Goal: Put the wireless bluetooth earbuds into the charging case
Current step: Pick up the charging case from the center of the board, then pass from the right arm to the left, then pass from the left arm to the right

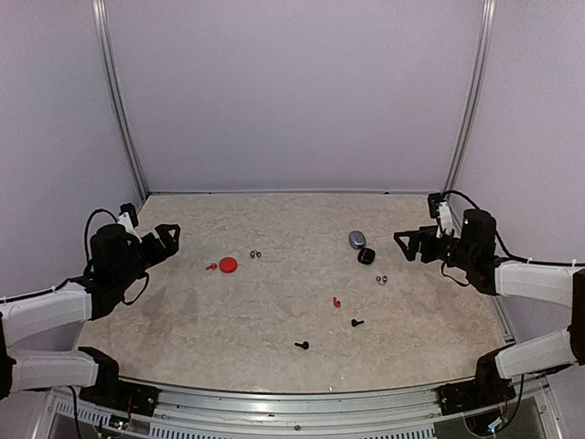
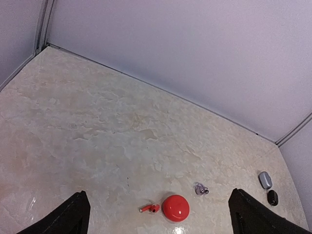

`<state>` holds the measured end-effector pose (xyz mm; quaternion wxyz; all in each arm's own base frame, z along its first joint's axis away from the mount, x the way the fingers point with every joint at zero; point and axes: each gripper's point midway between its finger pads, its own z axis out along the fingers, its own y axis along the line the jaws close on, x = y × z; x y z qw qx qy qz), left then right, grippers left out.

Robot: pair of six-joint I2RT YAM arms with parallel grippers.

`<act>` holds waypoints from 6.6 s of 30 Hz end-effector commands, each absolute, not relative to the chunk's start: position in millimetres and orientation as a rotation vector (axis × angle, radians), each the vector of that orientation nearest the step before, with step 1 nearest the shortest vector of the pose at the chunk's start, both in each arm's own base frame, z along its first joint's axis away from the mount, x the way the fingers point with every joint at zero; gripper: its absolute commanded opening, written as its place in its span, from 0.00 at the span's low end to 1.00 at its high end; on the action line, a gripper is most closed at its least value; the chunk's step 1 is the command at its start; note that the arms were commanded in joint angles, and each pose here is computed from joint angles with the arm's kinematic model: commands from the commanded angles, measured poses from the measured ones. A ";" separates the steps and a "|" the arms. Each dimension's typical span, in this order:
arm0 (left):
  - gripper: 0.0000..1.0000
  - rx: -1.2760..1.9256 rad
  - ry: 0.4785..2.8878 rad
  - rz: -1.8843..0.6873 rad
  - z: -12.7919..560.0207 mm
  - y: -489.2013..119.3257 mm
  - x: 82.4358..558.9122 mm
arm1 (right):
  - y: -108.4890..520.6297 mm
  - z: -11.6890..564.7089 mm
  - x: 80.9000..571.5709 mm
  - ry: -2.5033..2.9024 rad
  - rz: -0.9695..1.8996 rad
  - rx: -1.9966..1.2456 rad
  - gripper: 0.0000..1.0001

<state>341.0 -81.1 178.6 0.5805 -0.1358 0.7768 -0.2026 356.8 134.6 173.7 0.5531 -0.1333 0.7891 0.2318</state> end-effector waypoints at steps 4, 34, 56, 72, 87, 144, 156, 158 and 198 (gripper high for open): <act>0.99 -0.306 1.766 -0.514 208.7 -94.2 354.0 | 151.8 177.4 381.7 1.938 0.552 -0.387 0.99; 0.99 -0.260 1.724 -0.528 216.4 -101.7 348.0 | 230.0 39.0 485.1 2.362 0.370 -0.508 0.74; 0.99 -0.170 1.700 -0.548 220.2 -120.0 343.1 | 293.6 70.9 464.5 2.265 0.550 -0.653 0.43; 0.99 0.592 1.347 -0.560 259.8 -263.8 260.7 | 385.6 221.9 321.6 1.948 1.221 -0.783 0.42; 0.99 0.908 1.275 -0.412 237.0 -356.9 243.8 | 419.9 236.2 250.9 1.923 1.348 -0.809 0.43; 0.38 1.302 0.790 -0.754 301.8 -368.6 98.6 | 398.9 314.6 102.5 1.529 2.074 -1.440 0.62; 0.37 1.348 0.755 -0.754 301.0 -375.9 91.4 | 405.6 309.9 83.2 1.500 2.159 -1.519 0.45; 0.36 1.350 0.753 -0.754 300.4 -376.8 91.4 | 405.9 310.7 81.7 1.491 2.163 -1.528 0.42; 0.99 0.919 1.035 -0.752 318.6 -329.9 153.6 | 369.3 373.2 171.7 1.311 1.861 -1.162 0.16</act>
